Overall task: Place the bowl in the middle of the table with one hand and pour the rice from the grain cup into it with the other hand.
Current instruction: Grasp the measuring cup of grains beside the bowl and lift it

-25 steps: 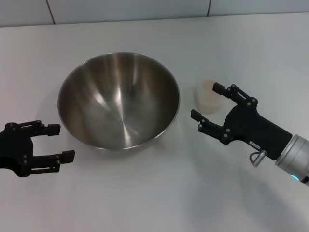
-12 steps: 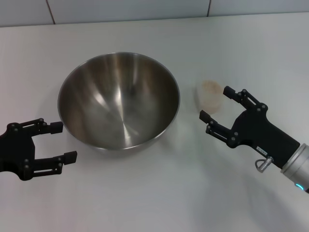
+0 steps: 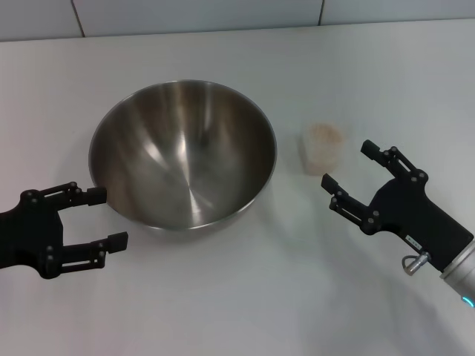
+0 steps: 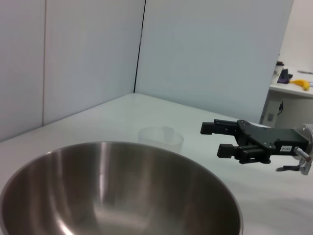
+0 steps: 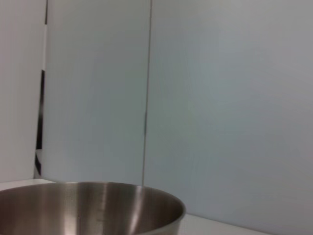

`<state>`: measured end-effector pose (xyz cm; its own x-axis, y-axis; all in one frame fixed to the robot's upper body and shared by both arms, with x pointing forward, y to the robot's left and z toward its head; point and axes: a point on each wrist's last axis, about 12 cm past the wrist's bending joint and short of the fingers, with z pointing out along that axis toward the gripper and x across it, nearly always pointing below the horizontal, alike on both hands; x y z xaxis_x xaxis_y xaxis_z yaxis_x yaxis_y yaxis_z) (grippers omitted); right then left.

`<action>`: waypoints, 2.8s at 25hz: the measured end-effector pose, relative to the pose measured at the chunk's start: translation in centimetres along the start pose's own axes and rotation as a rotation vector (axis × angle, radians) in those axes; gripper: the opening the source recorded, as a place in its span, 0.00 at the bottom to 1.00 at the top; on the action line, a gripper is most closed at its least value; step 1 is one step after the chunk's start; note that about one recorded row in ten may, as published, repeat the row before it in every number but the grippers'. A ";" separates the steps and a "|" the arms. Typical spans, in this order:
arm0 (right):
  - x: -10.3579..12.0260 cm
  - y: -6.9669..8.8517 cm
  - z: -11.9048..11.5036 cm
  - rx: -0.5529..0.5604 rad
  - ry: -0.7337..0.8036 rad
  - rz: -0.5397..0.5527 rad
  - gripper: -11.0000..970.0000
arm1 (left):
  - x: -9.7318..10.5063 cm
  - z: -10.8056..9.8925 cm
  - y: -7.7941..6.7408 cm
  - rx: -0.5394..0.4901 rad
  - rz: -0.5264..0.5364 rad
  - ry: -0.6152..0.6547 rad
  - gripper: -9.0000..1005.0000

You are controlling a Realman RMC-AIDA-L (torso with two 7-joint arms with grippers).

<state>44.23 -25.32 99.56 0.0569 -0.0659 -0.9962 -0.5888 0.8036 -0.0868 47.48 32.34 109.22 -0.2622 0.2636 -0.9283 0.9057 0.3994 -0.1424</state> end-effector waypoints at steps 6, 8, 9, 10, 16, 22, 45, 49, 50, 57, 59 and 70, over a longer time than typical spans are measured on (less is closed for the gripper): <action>0.1 -0.2 -0.5 0.039 0.000 0.003 0.85 | 0.7 0.2 -0.2 0.003 -0.005 -0.018 0.81; 0.1 -0.3 -0.6 0.052 0.000 0.004 0.85 | 0.9 0.3 -0.3 0.005 -0.008 -0.023 0.81; 0.1 -0.4 -0.7 0.062 -0.001 0.005 0.85 | 1.0 0.3 -0.3 0.005 -0.010 -0.024 0.81; 0.1 -0.5 -0.8 0.070 -0.001 0.006 0.85 | 1.0 0.3 -0.3 0.005 -0.011 -0.025 0.81; 0.1 -1.1 -1.1 0.116 -0.003 0.009 0.85 | 1.0 0.4 -0.3 0.003 -0.012 -0.032 0.81; 0.5 -1.6 -0.7 0.153 0.034 0.015 0.85 | 0.9 0.4 -0.3 -0.006 0.013 -0.076 0.81; 0.6 -2.9 1.1 0.200 0.072 0.020 0.85 | 0.9 0.4 -0.4 0.004 0.019 -0.080 0.81; 0.6 -2.9 1.2 0.201 0.081 0.020 0.85 | 1.0 0.3 -0.6 0.009 0.018 -0.078 0.81; 0.7 -2.9 1.2 0.201 0.083 0.020 0.85 | 1.0 0.3 -0.6 0.009 0.018 -0.078 0.81; 0.9 -3.0 1.2 0.206 0.104 0.027 0.85 | 0.9 0.2 -0.6 0.012 0.015 -0.076 0.81; 0.9 -3.0 1.2 0.210 0.104 0.028 0.85 | 0.9 0.2 -0.6 0.014 0.016 -0.076 0.81; 1.0 -3.4 1.2 0.240 0.111 0.030 0.85 | 1.2 0.2 -0.9 0.020 0.007 -0.076 0.81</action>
<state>47.26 -27.43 98.90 -0.0544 -0.0939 -0.9941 -0.3802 0.9225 -0.0664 46.37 32.17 108.16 -0.2303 0.1985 -0.9527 0.9140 0.3801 -0.1418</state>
